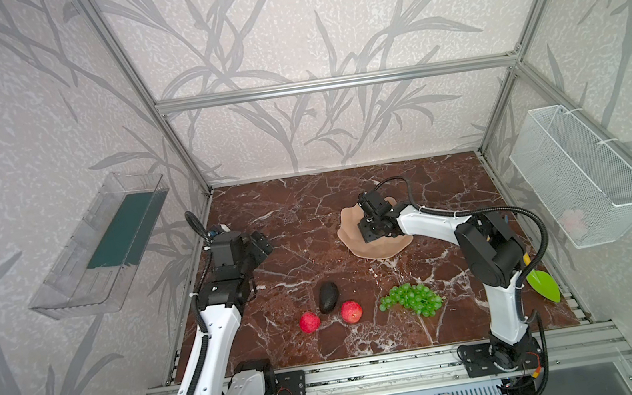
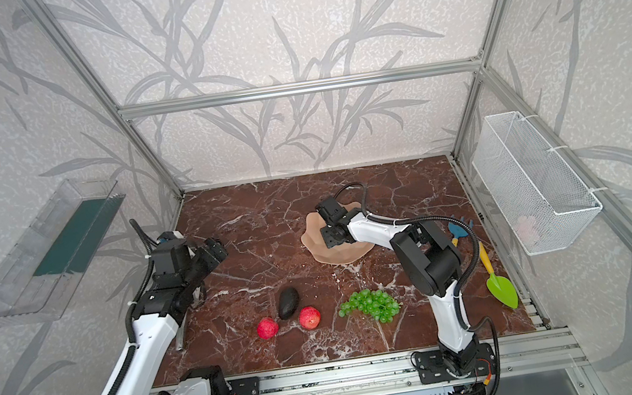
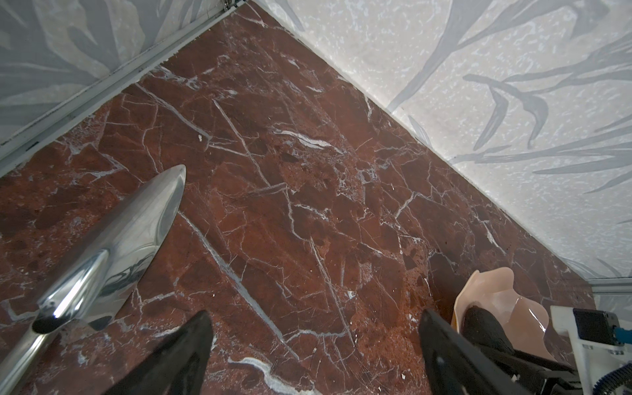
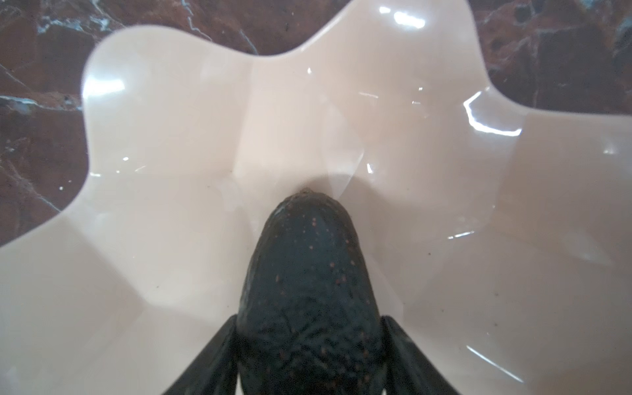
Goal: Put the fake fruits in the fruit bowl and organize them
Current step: 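Lift the avocado with the right gripper and release it into the bowl, then reach the left gripper to the red apple and grasp it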
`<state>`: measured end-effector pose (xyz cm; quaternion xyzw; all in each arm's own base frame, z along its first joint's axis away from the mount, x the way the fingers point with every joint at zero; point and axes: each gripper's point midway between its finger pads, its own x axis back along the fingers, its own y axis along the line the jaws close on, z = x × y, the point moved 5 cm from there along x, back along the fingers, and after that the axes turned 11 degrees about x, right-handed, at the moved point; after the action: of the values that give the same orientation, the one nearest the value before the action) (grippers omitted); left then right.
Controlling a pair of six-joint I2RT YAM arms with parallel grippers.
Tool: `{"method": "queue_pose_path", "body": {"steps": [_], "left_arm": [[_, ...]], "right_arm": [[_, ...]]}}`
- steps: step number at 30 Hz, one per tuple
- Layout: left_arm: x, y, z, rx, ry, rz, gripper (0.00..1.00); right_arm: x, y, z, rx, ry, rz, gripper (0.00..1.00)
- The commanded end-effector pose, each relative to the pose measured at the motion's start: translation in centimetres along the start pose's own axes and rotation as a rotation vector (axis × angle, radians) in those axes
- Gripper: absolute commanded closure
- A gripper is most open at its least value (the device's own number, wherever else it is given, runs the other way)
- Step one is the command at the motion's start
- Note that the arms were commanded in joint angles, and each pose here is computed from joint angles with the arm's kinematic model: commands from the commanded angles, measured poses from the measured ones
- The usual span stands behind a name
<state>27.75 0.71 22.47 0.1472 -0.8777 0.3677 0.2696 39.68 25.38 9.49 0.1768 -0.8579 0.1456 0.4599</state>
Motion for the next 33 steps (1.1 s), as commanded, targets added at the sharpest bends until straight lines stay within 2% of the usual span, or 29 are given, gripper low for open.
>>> {"method": "queue_pose_path", "body": {"steps": [1, 8, 12, 15, 18, 24, 33], "left_arm": [[0.8, -0.5, -0.1, 0.009, 0.032, 0.015, 0.06], [1.1, -1.2, 1.8, -0.038, 0.193, 0.064, 0.08], [2.1, -0.4, 4.3, -0.016, 0.327, 0.047, 0.10], [3.5, 0.4, 6.4, -0.059, 0.395, -0.003, 0.11], [5.1, 1.1, 8.5, -0.119, 0.451, -0.066, 0.11], [7.3, 3.1, 12.3, -0.121, 0.556, -0.134, 0.12], [6.6, 3.8, 15.5, -0.212, 0.637, -0.225, 0.12]], "right_arm": [[1.0, -0.3, -1.0, -0.005, -0.035, -0.002, 0.30], [6.3, -1.5, -3.0, -0.027, -0.160, 0.009, 0.14], [9.2, -2.1, -2.9, -0.045, -0.245, 0.012, 0.07], [11.7, -2.6, -2.6, -0.065, -0.337, 0.008, 0.03], [12.7, -2.9, -1.7, -0.068, -0.351, 0.011, 0.02], [13.7, -3.1, -0.6, -0.062, -0.361, 0.004, 0.02], [14.0, -3.2, 0.2, -0.062, -0.363, -0.005, 0.02]]}}
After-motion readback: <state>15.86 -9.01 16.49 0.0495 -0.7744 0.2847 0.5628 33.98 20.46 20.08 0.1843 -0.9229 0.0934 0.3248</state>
